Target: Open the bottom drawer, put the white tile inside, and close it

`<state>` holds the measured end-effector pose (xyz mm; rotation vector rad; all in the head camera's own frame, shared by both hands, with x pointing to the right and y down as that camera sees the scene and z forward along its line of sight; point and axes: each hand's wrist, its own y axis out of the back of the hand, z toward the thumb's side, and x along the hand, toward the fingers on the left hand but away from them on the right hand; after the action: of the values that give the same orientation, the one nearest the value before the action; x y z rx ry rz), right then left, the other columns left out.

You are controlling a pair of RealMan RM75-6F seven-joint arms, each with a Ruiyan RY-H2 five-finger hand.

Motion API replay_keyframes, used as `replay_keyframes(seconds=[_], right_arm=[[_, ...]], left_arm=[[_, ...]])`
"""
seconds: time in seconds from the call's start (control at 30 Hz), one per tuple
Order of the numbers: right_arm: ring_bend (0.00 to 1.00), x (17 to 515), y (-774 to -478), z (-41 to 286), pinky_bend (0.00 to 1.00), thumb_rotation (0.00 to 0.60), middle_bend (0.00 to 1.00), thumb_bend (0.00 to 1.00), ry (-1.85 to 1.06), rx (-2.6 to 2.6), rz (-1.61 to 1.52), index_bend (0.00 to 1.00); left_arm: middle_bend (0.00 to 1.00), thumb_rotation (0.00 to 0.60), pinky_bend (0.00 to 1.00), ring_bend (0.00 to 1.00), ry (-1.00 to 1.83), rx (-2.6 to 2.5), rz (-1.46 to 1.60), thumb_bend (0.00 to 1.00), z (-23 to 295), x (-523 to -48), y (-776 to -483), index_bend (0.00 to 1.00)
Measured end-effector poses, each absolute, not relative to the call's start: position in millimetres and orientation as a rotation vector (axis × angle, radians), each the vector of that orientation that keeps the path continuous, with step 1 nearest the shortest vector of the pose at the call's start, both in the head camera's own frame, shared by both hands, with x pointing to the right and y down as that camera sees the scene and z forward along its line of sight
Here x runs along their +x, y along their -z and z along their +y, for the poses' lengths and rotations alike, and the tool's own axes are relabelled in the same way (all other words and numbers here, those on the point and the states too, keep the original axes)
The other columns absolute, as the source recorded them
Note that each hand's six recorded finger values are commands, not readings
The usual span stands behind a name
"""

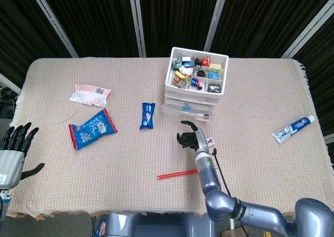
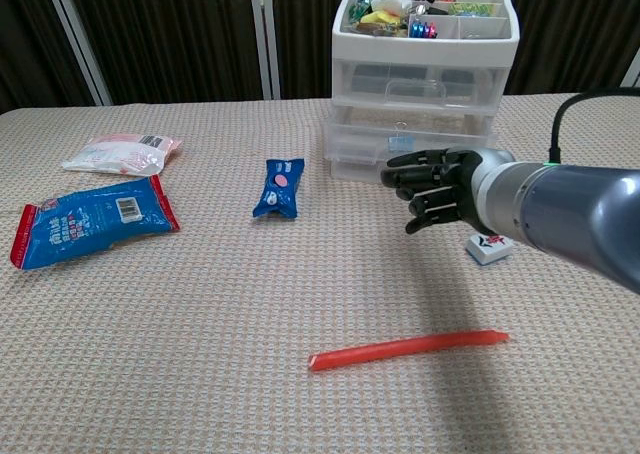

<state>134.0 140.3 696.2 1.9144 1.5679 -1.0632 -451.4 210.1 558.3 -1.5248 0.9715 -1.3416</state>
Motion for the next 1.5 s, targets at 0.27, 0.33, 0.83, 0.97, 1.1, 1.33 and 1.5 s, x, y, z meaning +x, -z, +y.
replay_keyframes(seconds=[0.27, 0.33, 0.83, 0.97, 1.1, 1.33, 1.5], right_arm=[[0.77, 160, -669, 124, 0.61, 0.6, 0.8, 0.38, 1.339, 2.231, 1.716, 0.21], [0.77, 168, -665, 117, 0.61, 0.6, 0.8, 0.38, 1.408, 2.268, 1.747, 0.21], [0.77, 201, -683, 98, 0.61, 0.6, 0.8, 0.41, 1.69, 2.213, 1.776, 0.28], [0.77, 201, -690, 100, 0.61, 0.6, 0.8, 0.43, 1.71, 2.197, 1.757, 0.32], [0.77, 198, -693, 105, 0.61, 0.6, 0.8, 0.44, 1.716, 2.195, 1.735, 0.38], [0.77, 192, -691, 112, 0.61, 0.6, 0.8, 0.44, 1.704, 2.231, 1.728, 0.42], [0.77, 184, -685, 120, 0.61, 0.6, 0.8, 0.44, 1.678, 2.277, 1.72, 0.42]], left_arm=[[0.0, 0.6, 0.0, 0.0, 1.328, -1.522, 0.964, 0.14, 211, -449, -557, 0.07], [0.0, 0.6, 0.0, 0.0, 1.327, -1.52, 0.964, 0.13, 212, -449, -557, 0.07], [0.0, 0.6, 0.0, 0.0, 1.334, -1.522, 0.969, 0.14, 211, -449, -557, 0.07], [0.0, 0.6, 0.0, 0.0, 1.336, -1.522, 0.97, 0.14, 211, -450, -557, 0.07], [0.0, 0.6, 0.0, 0.0, 1.336, -1.523, 0.97, 0.14, 211, -450, -557, 0.07], [0.0, 0.6, 0.0, 0.0, 1.333, -1.523, 0.971, 0.14, 211, -449, -557, 0.07], [0.0, 0.6, 0.0, 0.0, 1.33, -1.522, 0.973, 0.14, 212, -449, -557, 0.07]])
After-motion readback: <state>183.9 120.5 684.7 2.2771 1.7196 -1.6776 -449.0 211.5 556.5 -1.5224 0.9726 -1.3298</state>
